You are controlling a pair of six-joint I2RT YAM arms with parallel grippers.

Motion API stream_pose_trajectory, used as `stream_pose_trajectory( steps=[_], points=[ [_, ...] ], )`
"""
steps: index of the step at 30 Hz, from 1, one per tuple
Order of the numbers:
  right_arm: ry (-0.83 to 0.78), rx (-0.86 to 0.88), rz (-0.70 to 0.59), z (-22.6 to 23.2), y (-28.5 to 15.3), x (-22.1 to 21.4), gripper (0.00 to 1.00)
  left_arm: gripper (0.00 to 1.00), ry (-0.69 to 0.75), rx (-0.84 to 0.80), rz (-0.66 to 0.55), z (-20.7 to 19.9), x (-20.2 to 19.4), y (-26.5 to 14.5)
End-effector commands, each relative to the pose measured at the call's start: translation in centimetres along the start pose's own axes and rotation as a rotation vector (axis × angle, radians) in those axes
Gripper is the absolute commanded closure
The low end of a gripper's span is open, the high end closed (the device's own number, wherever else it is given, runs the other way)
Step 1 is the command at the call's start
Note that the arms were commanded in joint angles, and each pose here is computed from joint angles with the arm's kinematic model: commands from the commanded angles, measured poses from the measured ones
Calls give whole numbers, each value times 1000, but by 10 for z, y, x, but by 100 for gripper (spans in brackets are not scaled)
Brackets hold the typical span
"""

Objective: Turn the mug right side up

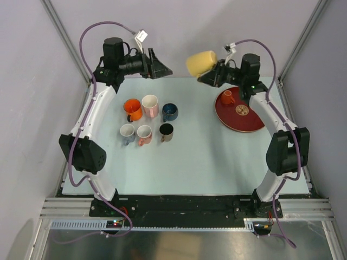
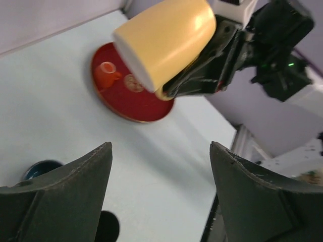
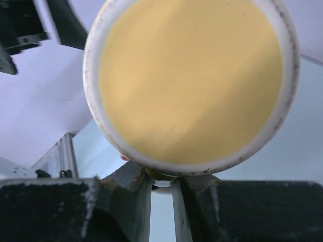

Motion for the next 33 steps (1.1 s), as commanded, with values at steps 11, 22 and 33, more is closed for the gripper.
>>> stream_pose_trajectory(
  steps=[11,22,33],
  points=[
    [-180,331,-179,75,59,49,100,16,-76,-325,-60,-19,31,11],
    [-115,301,-85,62,96,7,88,37,-55,-397,-55,-33,34,12],
    [-114,297,-9,55,115,-17,64,93,-13,-399,-69,-32,33,15]
  ],
)
Point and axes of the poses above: each gripper's point midway between its finger pads, its own y axis out along the fingers, its own z axis along the line the jaws close on, x = y × z, the point moved 8 cm from there along -y, back along the fingers, and after that the axes turned 9 degrees about -y, right-handed, at the moved point
